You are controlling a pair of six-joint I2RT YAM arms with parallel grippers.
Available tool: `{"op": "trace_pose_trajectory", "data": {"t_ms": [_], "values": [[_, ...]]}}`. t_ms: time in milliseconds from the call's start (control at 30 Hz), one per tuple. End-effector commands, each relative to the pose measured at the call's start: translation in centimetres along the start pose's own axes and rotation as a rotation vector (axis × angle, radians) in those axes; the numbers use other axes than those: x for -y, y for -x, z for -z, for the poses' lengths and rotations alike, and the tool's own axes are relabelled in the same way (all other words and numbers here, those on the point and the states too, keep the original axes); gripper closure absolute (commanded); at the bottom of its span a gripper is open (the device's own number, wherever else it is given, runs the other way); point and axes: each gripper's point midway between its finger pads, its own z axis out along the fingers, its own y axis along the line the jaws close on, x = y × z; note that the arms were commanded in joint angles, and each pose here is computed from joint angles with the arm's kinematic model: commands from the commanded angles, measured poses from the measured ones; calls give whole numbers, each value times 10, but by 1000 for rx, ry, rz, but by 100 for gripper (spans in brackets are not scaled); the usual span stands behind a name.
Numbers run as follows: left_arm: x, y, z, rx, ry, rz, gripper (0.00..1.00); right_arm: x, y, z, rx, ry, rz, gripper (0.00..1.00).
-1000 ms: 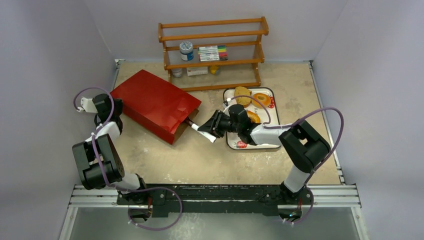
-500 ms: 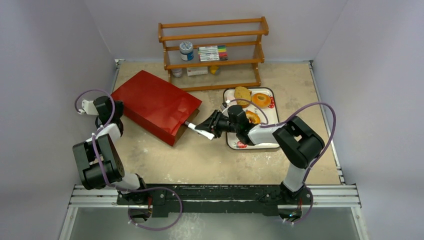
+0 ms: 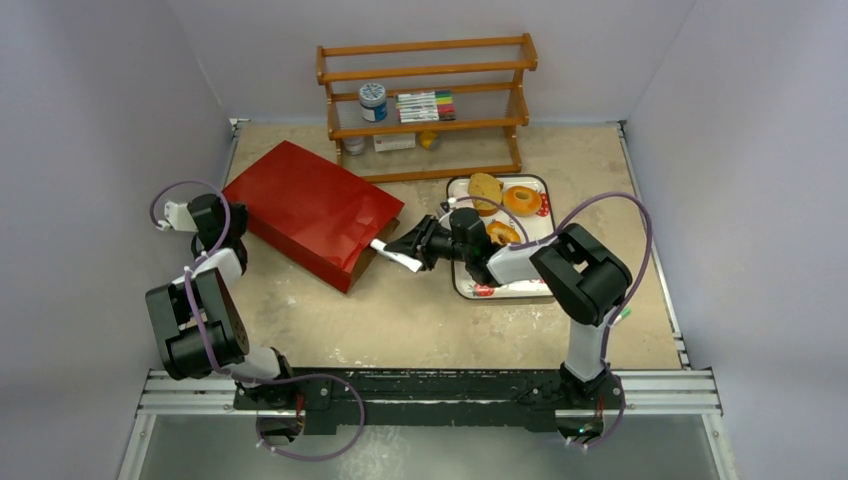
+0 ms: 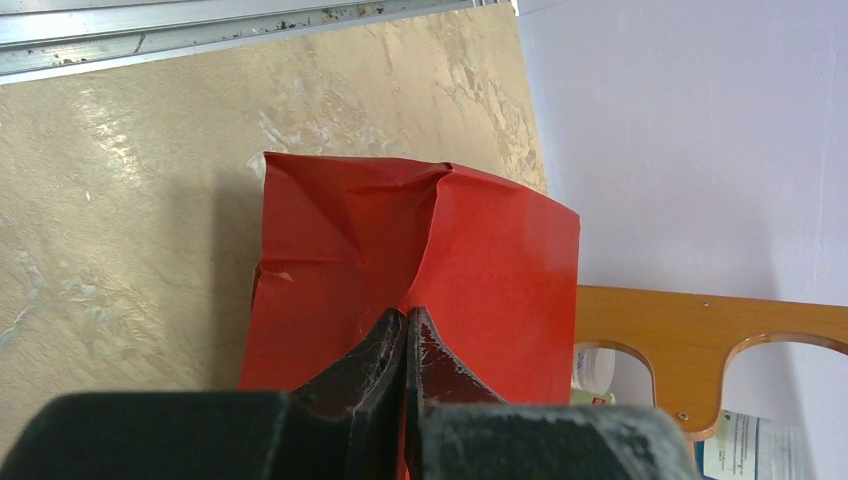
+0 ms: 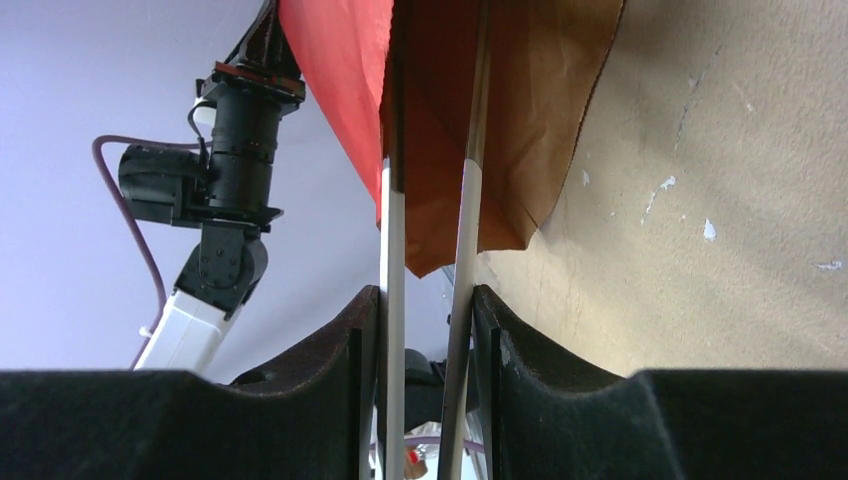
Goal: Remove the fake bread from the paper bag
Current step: Take out the fake bread from the paper bag.
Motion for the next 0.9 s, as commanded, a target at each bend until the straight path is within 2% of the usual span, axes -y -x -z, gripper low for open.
{"op": "trace_pose_trajectory", "data": {"t_ms": [0,600,733,867], "values": [[22,11,6,31,-84,17,100,-32,6,-8,23,93,33,62],[22,10,4,27,-92,27,100,-17,0,-38,-12,83,17,60],[22,9,3,27,-92,30,100,-31,0,-47,-23,130,29,60],[21,9,2,29,-90,31,100,-29,1,-54,-21,137,36,66]]}}
